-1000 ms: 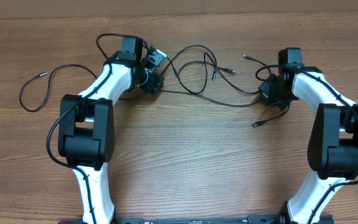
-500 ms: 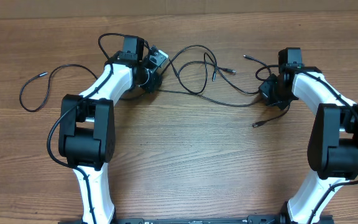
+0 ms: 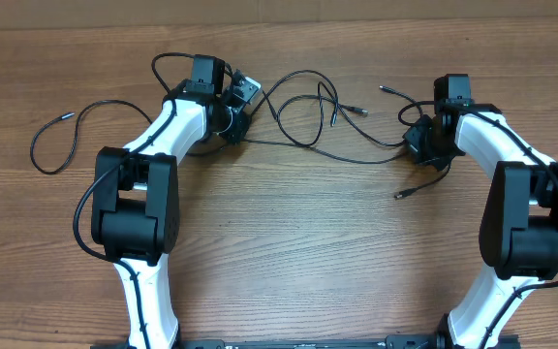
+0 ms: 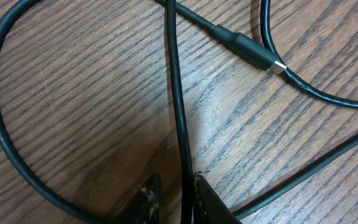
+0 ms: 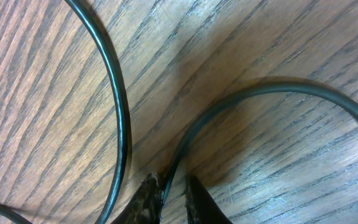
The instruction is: Untangle cables
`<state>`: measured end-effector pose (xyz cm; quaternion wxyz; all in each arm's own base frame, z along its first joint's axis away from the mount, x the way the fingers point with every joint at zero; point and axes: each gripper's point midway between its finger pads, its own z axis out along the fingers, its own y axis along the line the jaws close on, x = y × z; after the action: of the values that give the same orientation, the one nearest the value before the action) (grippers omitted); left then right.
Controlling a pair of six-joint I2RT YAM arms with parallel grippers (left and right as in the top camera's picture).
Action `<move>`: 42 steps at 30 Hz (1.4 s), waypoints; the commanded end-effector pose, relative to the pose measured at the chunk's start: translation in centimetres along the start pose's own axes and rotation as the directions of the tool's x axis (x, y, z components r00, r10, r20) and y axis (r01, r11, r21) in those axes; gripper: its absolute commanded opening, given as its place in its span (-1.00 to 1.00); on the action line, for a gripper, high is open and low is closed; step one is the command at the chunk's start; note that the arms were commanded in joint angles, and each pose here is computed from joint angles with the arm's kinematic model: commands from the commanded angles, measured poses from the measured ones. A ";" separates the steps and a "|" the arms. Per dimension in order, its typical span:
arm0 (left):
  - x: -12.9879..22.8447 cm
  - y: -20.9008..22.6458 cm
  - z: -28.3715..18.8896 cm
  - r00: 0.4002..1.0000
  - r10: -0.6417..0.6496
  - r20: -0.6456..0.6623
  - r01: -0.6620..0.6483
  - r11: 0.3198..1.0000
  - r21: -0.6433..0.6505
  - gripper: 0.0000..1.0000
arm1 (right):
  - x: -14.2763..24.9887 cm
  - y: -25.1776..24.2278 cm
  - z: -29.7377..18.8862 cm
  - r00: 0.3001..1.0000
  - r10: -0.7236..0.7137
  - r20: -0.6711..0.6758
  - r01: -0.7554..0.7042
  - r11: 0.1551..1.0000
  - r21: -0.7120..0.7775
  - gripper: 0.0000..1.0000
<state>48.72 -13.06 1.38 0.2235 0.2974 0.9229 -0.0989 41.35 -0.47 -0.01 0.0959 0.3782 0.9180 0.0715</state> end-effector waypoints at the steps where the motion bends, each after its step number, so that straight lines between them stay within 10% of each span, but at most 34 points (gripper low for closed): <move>1: -0.1 -0.2 0.3 1.000 -0.013 0.002 0.013 1.000 0.013 -0.61 | 1.1 -3.1 2.5 0.999 0.016 -0.039 -0.012 0.995 0.102 -0.73; 13: -0.3 -0.1 0.3 1.000 -0.011 0.010 0.011 1.000 0.009 -0.90 | 1.1 -3.1 2.5 0.999 0.016 -0.039 -0.012 0.995 0.102 -0.73; 19: 0.1 -0.2 0.4 1.000 -0.016 -0.005 0.016 1.000 0.016 -0.02 | 1.1 -3.1 2.5 0.999 0.016 -0.039 -0.012 0.995 0.103 -0.73; 42: 2.5 -0.7 1.9 1.000 -0.019 -0.022 0.019 1.000 0.019 -0.73 | 1.1 -3.1 2.5 0.999 0.016 -0.038 -0.012 0.995 0.102 -0.72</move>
<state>48.69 -13.04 0.43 0.2335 0.2886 0.9231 -0.0999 41.36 -0.47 -0.01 0.0960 0.3784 0.9179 0.0716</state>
